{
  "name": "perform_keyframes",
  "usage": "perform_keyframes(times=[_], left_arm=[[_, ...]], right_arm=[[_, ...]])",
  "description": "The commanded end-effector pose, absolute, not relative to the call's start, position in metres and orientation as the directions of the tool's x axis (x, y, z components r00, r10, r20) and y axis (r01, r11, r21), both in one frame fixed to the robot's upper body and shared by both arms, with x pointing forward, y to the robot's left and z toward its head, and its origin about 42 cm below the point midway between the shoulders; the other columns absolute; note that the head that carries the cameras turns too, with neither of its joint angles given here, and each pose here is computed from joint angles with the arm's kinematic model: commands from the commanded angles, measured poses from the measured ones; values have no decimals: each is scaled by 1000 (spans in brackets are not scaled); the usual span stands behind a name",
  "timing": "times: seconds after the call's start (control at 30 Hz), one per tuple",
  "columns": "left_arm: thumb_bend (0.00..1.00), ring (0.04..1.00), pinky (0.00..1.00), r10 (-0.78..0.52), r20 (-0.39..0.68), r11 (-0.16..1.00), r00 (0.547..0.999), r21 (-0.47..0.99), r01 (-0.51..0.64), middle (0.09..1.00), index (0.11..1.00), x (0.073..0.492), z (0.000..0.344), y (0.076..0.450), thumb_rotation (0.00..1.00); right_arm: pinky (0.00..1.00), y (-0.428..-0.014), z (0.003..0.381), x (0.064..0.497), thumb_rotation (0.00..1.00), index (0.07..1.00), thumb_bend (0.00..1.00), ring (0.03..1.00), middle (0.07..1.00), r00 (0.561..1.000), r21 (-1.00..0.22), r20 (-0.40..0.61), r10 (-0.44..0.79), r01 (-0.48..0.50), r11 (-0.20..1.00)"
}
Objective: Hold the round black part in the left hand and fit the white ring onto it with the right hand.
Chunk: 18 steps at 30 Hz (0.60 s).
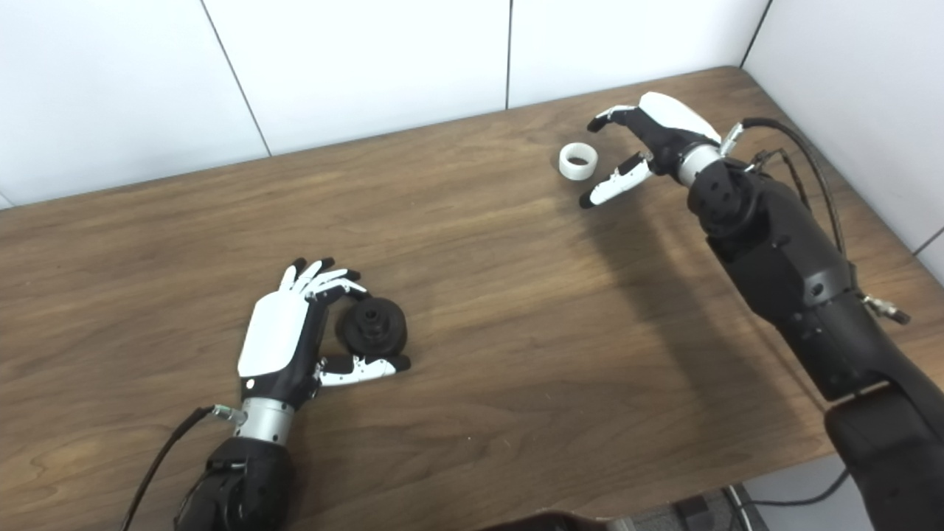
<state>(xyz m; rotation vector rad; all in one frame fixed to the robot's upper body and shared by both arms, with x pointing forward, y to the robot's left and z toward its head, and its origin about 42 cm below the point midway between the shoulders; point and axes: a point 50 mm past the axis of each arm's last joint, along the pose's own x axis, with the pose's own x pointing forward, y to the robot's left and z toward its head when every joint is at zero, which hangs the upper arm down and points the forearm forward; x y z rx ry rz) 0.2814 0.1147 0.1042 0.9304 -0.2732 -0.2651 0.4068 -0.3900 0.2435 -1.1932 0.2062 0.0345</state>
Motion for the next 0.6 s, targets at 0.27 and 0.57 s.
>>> perform_keyframes(times=[0.27,0.57], left_arm=[[524,920,1000,-312,-94,531,945,808,256,788,485,229,41,135,56],[524,919,1000,-312,-97,529,945,809,258,788,485,227,43,134,56]], right_arm=[[978,-383,287,441,284,798,860,973,945,993,-951,-86,-81,-58,304],[984,-377,290,460,293,772,860,973,941,991,-965,-103,-89,-78,251]])
